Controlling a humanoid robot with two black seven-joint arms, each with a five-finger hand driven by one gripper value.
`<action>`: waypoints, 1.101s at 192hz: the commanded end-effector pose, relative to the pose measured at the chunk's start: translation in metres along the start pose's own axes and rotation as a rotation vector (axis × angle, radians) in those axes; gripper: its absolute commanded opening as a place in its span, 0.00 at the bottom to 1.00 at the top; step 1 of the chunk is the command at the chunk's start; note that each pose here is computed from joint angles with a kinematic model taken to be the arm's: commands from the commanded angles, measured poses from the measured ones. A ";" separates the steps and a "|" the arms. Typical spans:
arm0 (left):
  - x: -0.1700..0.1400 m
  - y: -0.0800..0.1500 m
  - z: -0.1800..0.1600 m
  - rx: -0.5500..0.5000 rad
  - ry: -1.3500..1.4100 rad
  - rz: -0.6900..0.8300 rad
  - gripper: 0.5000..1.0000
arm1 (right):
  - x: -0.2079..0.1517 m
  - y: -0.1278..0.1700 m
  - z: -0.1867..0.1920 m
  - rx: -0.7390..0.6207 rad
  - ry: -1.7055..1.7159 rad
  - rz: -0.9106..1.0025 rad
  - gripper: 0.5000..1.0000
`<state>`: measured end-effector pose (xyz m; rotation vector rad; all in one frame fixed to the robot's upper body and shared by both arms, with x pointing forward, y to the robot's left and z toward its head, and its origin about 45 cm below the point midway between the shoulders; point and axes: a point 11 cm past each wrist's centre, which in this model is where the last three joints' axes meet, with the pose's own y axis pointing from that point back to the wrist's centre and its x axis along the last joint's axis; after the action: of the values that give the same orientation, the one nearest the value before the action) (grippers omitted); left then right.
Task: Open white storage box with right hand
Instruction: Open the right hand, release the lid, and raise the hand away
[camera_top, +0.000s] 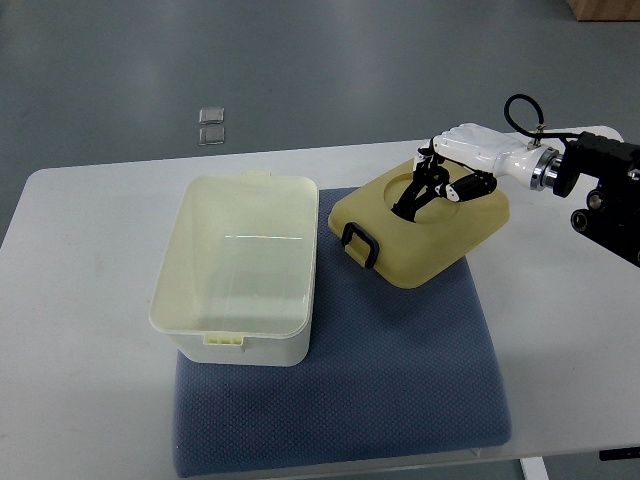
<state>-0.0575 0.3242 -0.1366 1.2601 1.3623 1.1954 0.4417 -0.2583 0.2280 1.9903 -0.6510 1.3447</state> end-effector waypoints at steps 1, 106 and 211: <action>0.000 0.000 0.000 0.000 0.000 0.000 1.00 | -0.009 -0.009 -0.011 0.028 -0.016 0.011 0.74; 0.000 0.000 0.000 0.000 0.000 0.000 1.00 | 0.032 0.003 -0.004 0.072 -0.336 0.069 0.85; 0.000 0.000 0.000 0.000 -0.001 0.000 1.00 | 0.039 0.004 0.004 0.108 -1.666 0.112 0.86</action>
<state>-0.0574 0.3241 -0.1366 1.2599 1.3624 1.1955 0.4559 -0.2685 0.2766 2.8822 -1.2904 -0.2896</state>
